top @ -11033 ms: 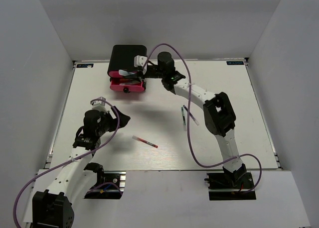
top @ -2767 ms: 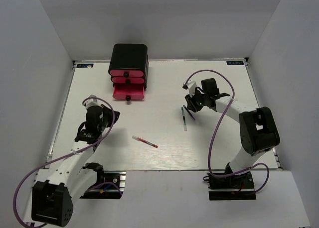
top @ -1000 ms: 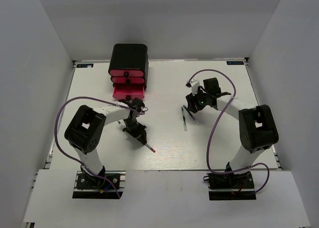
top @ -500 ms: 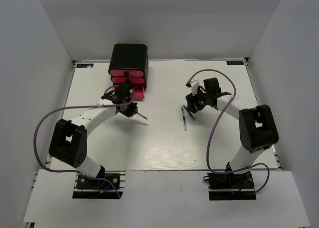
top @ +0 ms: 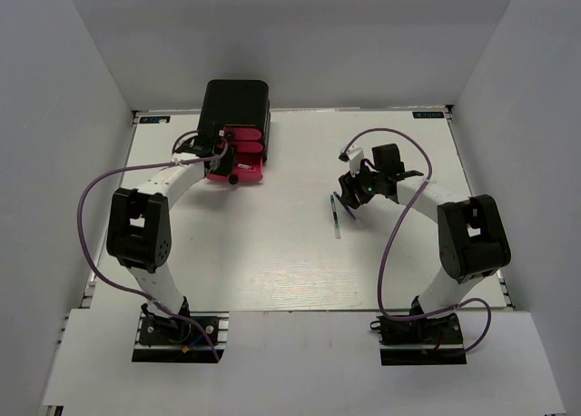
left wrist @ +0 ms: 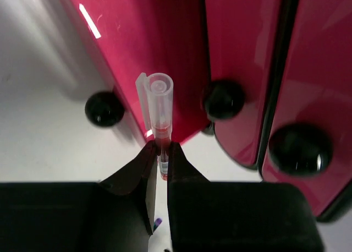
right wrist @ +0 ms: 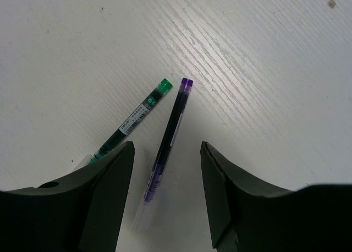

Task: Sort the stationery into containers
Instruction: Place the pen in the storage box.

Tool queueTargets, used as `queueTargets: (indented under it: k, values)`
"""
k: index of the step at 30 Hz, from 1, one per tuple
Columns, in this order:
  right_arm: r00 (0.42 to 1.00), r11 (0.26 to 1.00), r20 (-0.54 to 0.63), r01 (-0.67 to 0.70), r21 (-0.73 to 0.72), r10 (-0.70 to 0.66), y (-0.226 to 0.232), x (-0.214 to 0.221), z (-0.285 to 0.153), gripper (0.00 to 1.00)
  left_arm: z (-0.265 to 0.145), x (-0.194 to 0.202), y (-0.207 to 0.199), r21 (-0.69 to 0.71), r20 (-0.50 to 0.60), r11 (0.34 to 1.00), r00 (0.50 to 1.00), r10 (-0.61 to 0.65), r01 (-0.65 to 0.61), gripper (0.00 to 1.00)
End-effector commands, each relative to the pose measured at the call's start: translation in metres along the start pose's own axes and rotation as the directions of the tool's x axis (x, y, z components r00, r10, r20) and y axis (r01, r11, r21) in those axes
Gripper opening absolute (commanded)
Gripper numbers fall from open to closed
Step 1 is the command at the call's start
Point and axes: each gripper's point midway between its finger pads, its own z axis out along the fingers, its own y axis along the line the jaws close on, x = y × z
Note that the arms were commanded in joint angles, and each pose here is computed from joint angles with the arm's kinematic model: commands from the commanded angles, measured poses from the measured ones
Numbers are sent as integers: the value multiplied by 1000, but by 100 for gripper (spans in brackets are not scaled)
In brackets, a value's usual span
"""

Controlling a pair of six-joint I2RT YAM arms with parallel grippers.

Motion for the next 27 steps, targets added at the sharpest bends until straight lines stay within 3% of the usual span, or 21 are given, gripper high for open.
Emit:
queueTargets:
  k: [1,9,13,16,18,27]
  values:
    - [998,1000,51,28,1,-28,1,-13,-8,58,-3,-17,-29,74,-2,993,995,-95,95,0]
    - [998,999,48,42,-6,-42,0,-13,-6,58,22,-22,-34,49,0,992,993,-118,118,2]
    - [998,998,26,50,-28,-49,4,-5,-5,72,21,-23,-38,67,-16,991,993,-117,118,37]
    - [999,998,-19,39,-49,-40,6,7,0,76,19,-20,-35,64,-34,992,994,-106,108,52]
    - [999,998,-37,34,-52,-36,7,14,3,76,14,-20,-33,75,-34,992,995,-98,101,57]
    - [997,998,-72,32,51,-28,-13,23,13,70,-36,-24,-36,185,-37,982,999,-35,41,58]
